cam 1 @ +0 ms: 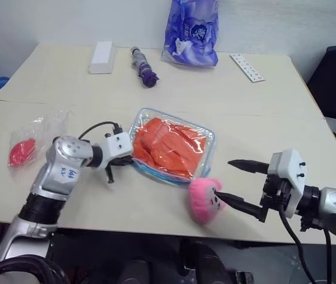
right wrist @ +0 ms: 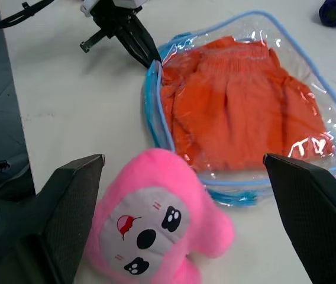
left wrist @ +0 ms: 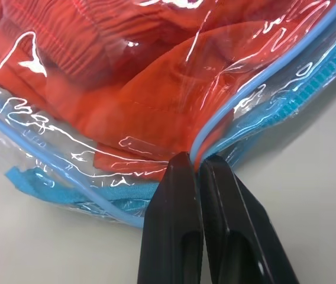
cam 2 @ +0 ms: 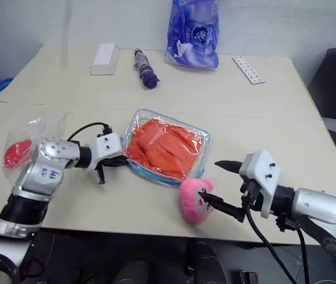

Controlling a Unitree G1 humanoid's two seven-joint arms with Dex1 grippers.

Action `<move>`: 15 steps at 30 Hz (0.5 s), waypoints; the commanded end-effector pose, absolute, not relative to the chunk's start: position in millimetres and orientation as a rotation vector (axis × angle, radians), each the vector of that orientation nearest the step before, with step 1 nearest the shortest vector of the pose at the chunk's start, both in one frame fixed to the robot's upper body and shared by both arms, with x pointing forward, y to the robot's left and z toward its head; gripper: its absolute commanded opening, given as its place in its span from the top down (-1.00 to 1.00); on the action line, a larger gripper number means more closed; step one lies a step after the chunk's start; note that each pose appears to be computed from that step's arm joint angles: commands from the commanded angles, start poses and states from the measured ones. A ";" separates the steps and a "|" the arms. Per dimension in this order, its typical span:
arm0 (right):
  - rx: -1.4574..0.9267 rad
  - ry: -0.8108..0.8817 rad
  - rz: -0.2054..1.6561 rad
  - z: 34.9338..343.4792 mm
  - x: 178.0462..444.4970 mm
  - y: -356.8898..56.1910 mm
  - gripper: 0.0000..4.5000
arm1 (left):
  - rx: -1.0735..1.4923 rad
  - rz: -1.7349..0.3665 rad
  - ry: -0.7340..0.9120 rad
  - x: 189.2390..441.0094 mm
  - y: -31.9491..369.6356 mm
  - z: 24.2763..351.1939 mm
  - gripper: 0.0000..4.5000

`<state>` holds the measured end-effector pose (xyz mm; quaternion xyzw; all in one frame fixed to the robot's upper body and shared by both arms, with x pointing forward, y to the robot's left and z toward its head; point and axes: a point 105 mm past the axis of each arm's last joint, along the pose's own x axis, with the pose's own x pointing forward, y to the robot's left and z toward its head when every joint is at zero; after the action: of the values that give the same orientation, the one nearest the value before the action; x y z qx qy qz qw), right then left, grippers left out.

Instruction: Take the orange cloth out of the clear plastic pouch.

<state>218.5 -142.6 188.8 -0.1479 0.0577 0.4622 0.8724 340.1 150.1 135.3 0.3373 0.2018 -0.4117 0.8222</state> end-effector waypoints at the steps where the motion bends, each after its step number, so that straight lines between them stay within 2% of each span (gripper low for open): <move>1: -0.333 0.075 0.952 195.1 217.5 -141.1 -1.00 | 0.618 -0.756 0.459 341.8 136.9 129.6 0.99; 7: -0.356 0.097 0.936 189.3 220.2 -144.0 -1.00 | 0.462 -0.591 0.403 366.2 113.9 139.9 0.99; 12: -0.387 0.147 0.904 180.2 222.4 -153.9 -1.00 | 0.419 -0.625 0.390 364.1 106.0 143.6 0.99; 15: -0.377 0.169 0.901 171.9 220.3 -156.3 -1.00 | 0.410 -0.679 0.381 354.1 111.6 147.3 0.68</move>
<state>221.4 -157.1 168.5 -0.1691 0.0945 0.4302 0.8817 359.8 110.0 136.6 0.2002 0.2030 -0.3141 0.9056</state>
